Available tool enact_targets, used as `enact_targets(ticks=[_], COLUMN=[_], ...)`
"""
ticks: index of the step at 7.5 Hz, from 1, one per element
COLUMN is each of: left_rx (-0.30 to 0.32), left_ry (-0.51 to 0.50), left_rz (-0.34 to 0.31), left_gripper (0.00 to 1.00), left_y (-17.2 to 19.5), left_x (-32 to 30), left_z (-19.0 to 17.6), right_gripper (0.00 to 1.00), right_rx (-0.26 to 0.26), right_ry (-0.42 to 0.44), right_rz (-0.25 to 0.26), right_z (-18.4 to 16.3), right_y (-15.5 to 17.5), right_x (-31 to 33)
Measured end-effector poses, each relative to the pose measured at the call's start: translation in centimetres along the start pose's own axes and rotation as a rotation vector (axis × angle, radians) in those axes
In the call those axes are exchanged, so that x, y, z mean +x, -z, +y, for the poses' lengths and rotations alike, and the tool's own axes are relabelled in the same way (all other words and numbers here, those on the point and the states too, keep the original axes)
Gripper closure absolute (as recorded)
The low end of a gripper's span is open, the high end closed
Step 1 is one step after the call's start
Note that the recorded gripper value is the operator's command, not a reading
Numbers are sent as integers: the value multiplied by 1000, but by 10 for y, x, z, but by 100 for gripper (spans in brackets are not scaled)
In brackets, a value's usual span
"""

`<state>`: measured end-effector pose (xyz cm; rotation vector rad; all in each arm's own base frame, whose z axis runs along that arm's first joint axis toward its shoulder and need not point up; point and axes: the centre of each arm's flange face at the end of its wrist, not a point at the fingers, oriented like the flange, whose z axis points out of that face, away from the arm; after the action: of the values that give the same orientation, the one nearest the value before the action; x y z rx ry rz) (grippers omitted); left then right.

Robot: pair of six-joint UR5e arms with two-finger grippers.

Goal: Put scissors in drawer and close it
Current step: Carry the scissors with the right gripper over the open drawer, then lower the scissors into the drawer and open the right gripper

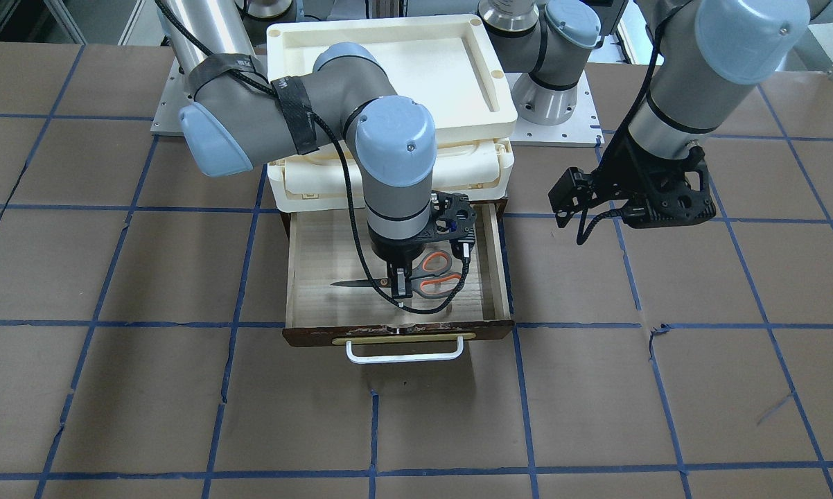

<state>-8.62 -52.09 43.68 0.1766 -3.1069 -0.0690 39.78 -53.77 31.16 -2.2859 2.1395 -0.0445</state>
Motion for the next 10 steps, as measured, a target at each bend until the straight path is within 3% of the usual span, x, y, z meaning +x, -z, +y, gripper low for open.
enact_targets(ticks=[4,6,8,10], left_rx=[-1,-3,-5,-6], left_ry=[0,-1,-1,-2], left_rz=[-1,2,6,7], left_gripper=[0,0,0,0], left_y=[-1,-2,-4,-5], left_x=[0,0,0,1], left_z=[0,0,-2,-2], right_gripper=[76,50,14,12], right_rx=[-16,-15,-13,-9], right_ry=[-20,-27,-36,-84], right_rz=[-19,-20,-17,-9], right_z=[2,1,1,2], right_y=[-15,-15,-13,-7], right_x=[-2,-2,-3,-2])
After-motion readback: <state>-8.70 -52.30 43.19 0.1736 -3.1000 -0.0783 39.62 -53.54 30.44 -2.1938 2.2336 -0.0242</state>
